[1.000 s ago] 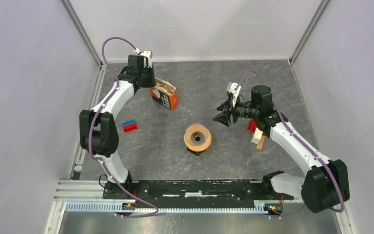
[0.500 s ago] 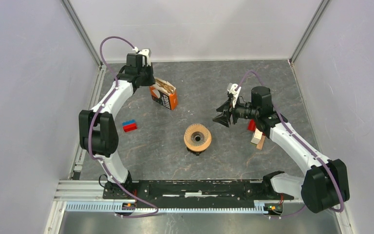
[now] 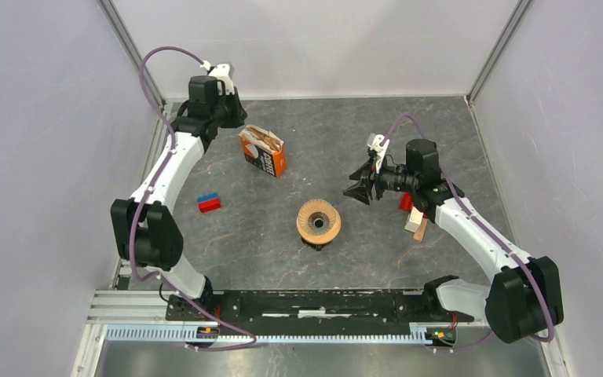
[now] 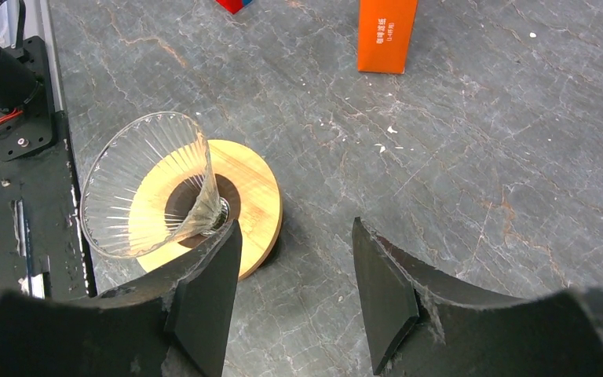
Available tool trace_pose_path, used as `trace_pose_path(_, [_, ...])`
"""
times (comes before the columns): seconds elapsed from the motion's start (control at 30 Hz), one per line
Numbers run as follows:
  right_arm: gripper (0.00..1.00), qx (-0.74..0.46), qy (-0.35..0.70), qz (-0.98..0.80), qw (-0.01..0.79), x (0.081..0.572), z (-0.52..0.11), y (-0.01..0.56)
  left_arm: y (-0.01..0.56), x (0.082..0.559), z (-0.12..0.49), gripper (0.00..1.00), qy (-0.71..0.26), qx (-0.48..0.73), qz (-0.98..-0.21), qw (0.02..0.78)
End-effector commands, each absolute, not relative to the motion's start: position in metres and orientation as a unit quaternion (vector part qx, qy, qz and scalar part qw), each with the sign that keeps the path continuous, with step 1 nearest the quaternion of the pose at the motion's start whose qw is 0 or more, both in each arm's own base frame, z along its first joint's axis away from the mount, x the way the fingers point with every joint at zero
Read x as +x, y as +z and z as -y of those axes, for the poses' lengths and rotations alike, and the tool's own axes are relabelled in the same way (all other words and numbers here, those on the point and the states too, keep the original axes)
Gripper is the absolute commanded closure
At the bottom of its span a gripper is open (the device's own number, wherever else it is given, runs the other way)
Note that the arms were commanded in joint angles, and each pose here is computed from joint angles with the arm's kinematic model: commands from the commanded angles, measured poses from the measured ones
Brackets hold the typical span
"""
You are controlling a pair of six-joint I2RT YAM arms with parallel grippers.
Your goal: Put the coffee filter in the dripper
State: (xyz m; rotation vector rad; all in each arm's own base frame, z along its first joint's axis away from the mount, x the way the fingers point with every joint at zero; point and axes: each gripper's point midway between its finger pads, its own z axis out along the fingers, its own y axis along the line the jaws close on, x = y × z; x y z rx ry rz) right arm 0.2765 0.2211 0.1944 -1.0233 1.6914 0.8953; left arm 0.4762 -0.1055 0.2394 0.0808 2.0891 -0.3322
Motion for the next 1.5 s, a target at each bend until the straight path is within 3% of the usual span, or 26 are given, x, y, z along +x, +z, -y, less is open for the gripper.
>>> trace_pose_path(0.0, [0.4, -0.417, 0.374, -0.677, 0.477, 0.278, -0.224, 0.201, 0.231, 0.474, 0.104, 0.74, -0.138, 0.028, -0.866, 0.48])
trace_pose_path(0.17, [0.4, -0.418, 0.374, -0.678, 0.475, 0.277, -0.223, 0.2, 0.2, 0.473, 0.104, 0.52, -0.138, 0.009, -0.884, 0.447])
trace_pose_path(0.23, [0.4, -0.417, 0.37, -0.679, 0.478, 0.277, -0.222, 0.2, 0.193, 0.473, 0.103, 0.48, -0.138, 0.004, -0.886, 0.442])
trace_pose_path(0.6, [0.4, -0.415, 0.374, -0.679, 0.477, 0.277, -0.221, 0.198, 0.182, 0.481, 0.106, 0.55, -0.144, -0.004, -0.888, 0.436])
trace_pose_path(1.47, [0.4, -0.41, 0.378, -0.684, 0.47, 0.275, -0.22, 0.193, 0.188, 0.488, 0.108, 0.58, -0.151, -0.011, -0.885, 0.44])
